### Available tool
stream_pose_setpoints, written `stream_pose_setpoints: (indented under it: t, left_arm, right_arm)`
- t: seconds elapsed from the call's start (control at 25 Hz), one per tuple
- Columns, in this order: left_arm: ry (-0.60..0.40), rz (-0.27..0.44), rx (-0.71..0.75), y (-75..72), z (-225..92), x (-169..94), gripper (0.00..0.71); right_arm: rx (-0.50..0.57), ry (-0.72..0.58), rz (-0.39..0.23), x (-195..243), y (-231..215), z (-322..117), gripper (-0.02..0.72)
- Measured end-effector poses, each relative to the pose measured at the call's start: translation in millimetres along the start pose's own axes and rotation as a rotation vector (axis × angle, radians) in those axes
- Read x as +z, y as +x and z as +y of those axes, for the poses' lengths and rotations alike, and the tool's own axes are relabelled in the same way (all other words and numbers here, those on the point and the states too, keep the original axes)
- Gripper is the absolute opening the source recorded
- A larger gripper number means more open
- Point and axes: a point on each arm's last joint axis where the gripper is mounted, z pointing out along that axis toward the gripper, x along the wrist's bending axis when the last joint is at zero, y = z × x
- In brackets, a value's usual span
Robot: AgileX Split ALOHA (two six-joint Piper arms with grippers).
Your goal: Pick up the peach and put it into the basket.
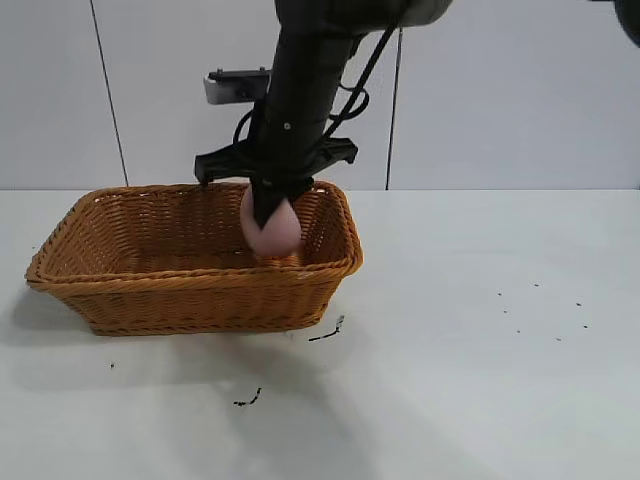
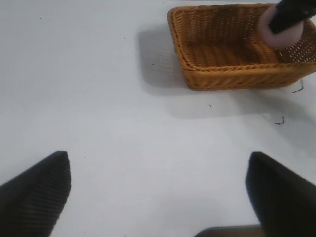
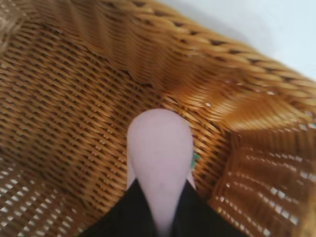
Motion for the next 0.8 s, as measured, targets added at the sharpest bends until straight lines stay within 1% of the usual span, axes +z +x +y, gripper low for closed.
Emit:
stream_pose_setpoints:
  t: [0.04,0.08,0.2,0.4,0.48,0.64,0.8]
  left_arm:
    - [0.0,0.0,0.0,0.0,0,0,0.693]
    - [0.0,0.0,0.0,0.0,0,0,0.693]
    - [0.0,0.0,0.0,0.0,0,0,0.693]
    - [0.0,0.0,0.0,0.0,0,0,0.693]
    - [0.0,0.0,0.0,0.0,0,0,0.693]
    - [0.0,0.0,0.0,0.0,0,0,0.693]
    - [0.0,0.0,0.0,0.0,0,0,0.693]
  right_arm:
    - [0.0,-0.001,0.001,-1,0,0,0.578]
    - [-0.001,-0.007,0.001,-4,0,2,0.626]
    - [-0.004,-0.019,0.001,-20,1,7,0.678]
    - [0.0,-0.082,-0.012,-71,1,25,0.687]
    - [0.015,-0.105,-0.024,-88,-8,29,0.687]
    - [0.087,-0.105,-0.067,-104,-48,28,0.691]
    - [0.195,-0.086,-0.122,-110,-108,17,0.695]
